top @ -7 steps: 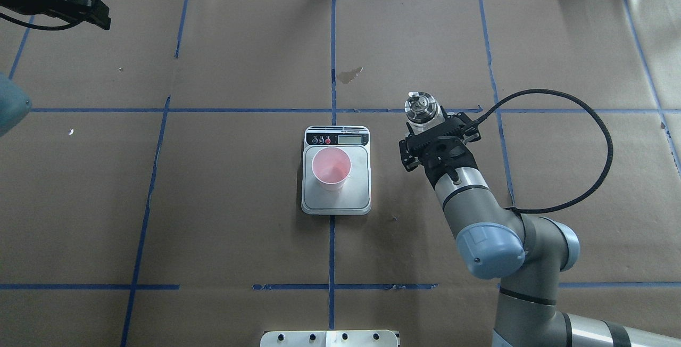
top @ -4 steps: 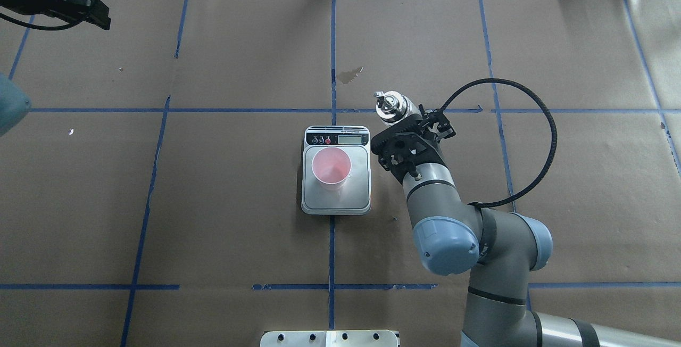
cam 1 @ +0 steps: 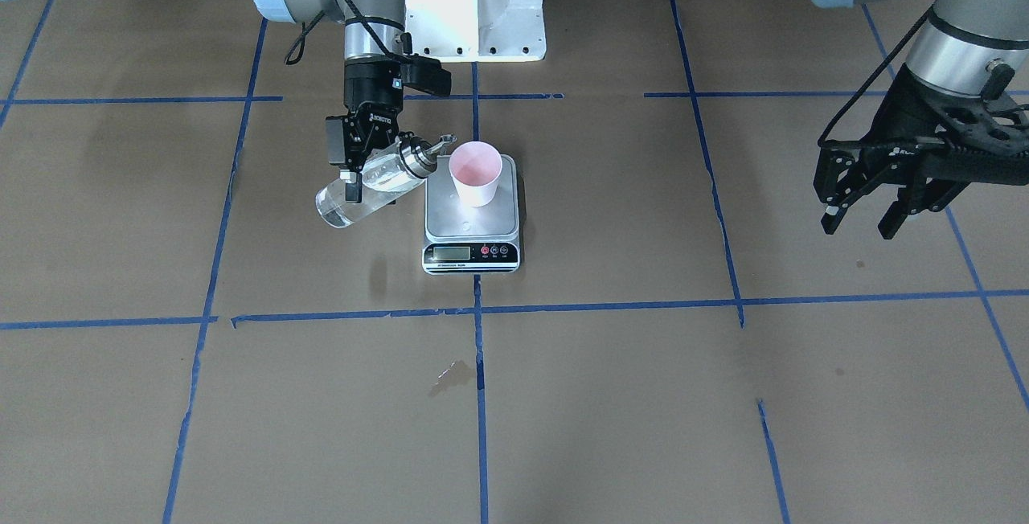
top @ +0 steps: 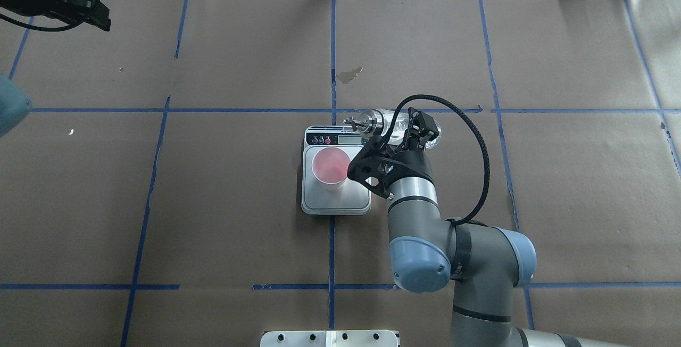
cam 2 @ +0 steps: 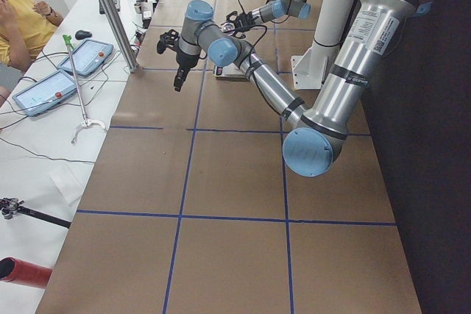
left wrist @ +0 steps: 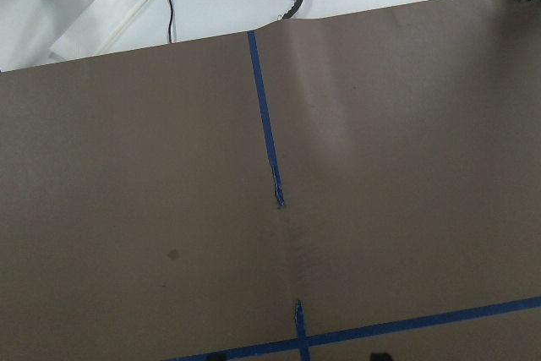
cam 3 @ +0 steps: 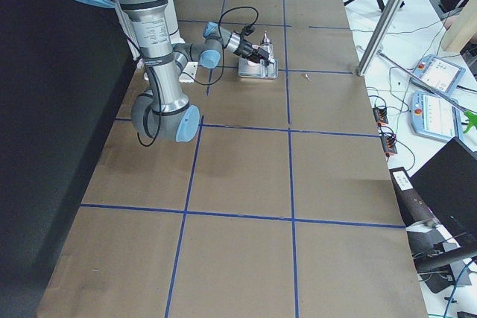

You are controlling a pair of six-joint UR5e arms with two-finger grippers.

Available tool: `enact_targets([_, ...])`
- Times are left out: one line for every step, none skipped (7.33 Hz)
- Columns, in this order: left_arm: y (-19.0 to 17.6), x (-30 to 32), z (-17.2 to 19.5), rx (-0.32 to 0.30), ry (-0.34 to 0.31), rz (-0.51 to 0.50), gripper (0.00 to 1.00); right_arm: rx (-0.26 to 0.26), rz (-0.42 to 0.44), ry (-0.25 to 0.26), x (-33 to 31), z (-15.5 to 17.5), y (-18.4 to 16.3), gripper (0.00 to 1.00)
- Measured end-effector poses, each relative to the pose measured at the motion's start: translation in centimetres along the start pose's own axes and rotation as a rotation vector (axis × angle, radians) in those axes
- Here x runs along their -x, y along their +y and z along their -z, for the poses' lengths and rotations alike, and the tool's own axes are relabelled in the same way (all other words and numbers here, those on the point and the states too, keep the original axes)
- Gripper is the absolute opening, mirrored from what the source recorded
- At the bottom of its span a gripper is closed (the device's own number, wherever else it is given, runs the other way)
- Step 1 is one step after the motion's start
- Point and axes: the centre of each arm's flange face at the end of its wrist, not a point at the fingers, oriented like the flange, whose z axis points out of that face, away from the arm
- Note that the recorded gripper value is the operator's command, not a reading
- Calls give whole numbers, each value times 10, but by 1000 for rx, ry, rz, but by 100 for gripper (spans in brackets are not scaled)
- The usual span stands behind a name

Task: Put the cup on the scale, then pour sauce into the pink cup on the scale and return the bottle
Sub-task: 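Lift the glass bottle with the right gripper and carry it over the cup, then tilt the bottle spout down into the pink cup with the right gripper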

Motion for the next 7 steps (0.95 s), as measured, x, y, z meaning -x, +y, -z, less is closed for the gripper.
enact_targets([0, 0, 0, 0, 1, 0, 65, 8, 143, 47, 5, 3, 0, 0])
enact_targets([0, 0, 0, 0, 1, 0, 65, 10, 261, 84, 7, 6, 0, 0])
enact_targets([0, -1, 1, 0, 2, -1, 65, 10, 326, 105, 10, 8, 1, 0])
enact_targets([0, -1, 1, 0, 2, -1, 65, 10, 363, 123, 13, 9, 2, 0])
enact_targets([0, -1, 1, -1, 2, -1, 65, 10, 397, 141, 15, 9, 2, 0])
enact_targets([0, -1, 2, -1, 4, -1, 65, 10, 451, 163, 14, 9, 0, 0])
enact_targets([0, -1, 2, -2, 5, -1, 65, 11, 500, 182, 13, 9, -3, 0])
